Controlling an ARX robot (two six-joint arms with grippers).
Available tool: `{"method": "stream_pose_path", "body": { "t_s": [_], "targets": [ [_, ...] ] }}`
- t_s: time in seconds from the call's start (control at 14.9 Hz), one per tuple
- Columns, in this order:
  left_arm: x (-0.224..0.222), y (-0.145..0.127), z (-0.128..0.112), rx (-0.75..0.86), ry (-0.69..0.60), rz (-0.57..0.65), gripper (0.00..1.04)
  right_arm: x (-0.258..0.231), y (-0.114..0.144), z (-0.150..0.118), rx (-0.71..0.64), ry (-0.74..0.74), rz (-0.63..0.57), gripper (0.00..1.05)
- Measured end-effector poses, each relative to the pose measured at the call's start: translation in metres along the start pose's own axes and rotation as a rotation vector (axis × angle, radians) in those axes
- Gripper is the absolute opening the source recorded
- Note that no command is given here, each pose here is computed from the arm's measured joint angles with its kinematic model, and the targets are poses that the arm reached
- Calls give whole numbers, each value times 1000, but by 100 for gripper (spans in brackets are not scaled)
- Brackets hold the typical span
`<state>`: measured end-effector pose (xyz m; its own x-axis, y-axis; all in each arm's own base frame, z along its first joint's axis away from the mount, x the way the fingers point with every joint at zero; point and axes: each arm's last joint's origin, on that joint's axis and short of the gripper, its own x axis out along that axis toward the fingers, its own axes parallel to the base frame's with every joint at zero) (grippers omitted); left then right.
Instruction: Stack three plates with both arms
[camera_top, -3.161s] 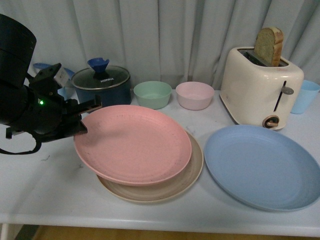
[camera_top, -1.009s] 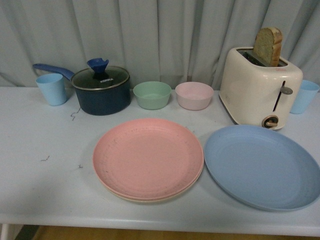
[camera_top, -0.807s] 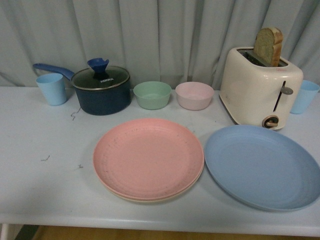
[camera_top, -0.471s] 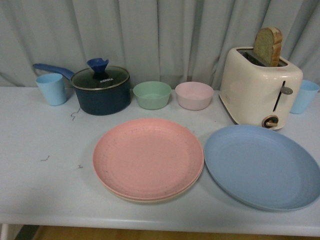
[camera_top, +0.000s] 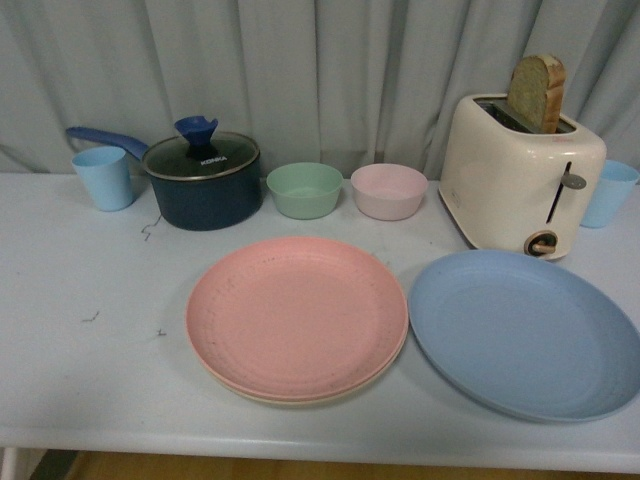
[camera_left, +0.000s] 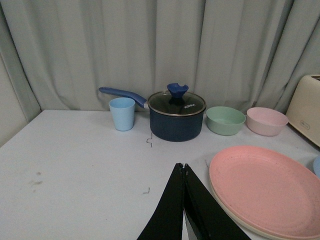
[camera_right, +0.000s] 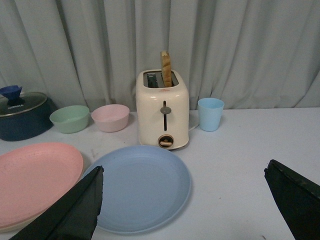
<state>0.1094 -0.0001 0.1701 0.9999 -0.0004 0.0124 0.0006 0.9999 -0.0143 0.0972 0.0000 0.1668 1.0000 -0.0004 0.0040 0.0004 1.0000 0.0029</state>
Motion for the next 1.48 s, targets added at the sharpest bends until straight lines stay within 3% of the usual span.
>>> {"method": "stream_pose_path", "body": {
  "t_s": [0.4,0.61,0.67,0.74,0.81,0.94,1.14,1.48],
  "targets": [
    [-12,0,-4,0,14,0,2,0,0,0,0,0,0,98],
    [-12,0,-3,0,12,0,35,0,0,0,0,0,0,98],
    [-12,0,-3,0,12,0,39,0,0,-1,3,18,4,98],
    [-12,0,-3,0,12,1,46,-1,0,-2,46,175,47,98],
    [-12,0,-3,0,11,0,66,19,-5,9,211,509,58,98],
    [-12,0,-3,1,11,0,100,81,-26,33,256,584,-15,98],
    [-12,0,-3,1,11,0,98,149,-53,19,206,707,-99,98],
    [-12,0,-3,1,11,0,98,226,-72,-24,126,850,-124,98]
  ]
}}
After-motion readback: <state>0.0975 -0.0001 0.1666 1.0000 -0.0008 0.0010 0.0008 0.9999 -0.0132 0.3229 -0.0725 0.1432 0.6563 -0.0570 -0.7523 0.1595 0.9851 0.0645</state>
